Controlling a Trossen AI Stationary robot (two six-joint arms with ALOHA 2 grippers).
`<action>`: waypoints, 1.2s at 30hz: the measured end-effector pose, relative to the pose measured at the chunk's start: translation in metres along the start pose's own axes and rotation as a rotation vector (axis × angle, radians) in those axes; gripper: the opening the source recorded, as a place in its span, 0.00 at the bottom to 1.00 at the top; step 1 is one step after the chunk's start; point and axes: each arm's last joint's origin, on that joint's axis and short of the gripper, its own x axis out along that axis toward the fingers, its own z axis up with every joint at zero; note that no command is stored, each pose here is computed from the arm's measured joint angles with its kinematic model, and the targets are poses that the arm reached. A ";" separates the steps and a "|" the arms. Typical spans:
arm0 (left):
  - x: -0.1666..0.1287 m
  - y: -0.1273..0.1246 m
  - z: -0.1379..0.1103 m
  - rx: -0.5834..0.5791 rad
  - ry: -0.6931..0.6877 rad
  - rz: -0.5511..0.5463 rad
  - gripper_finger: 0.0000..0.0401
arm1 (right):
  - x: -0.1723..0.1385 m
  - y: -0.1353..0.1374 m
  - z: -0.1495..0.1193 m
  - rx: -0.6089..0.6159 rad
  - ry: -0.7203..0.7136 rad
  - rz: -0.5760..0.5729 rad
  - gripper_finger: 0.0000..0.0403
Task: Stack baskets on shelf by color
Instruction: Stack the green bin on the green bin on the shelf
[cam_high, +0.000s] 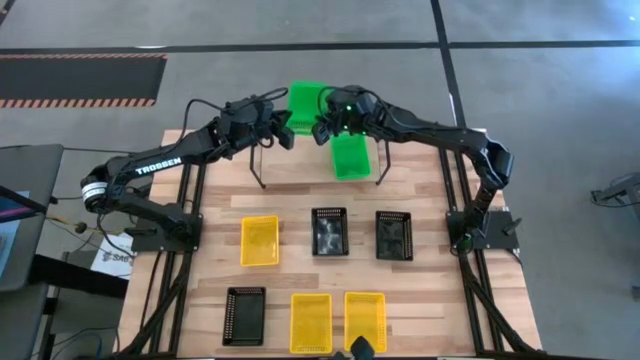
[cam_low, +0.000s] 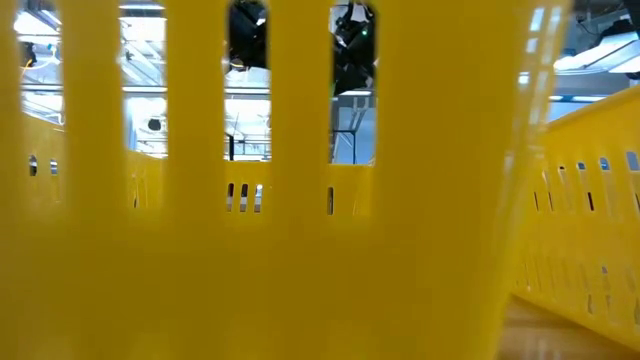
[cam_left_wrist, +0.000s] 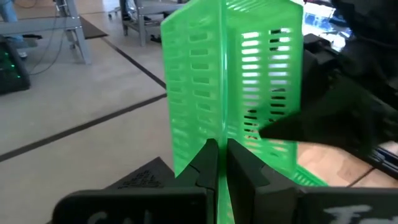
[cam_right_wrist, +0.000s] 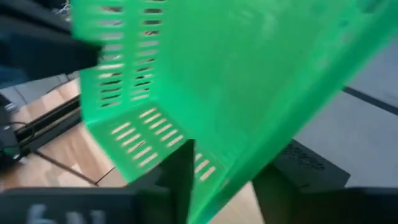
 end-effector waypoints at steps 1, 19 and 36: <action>0.000 -0.001 0.000 0.001 0.002 -0.003 0.00 | 0.000 -0.002 0.000 0.001 0.002 -0.005 0.31; -0.013 -0.028 0.012 0.100 -0.021 -0.129 0.33 | -0.002 0.001 0.001 -0.029 -0.010 -0.026 0.01; -0.112 0.000 0.063 0.134 0.292 0.128 0.56 | -0.034 -0.033 -0.004 -0.045 0.215 -0.113 0.01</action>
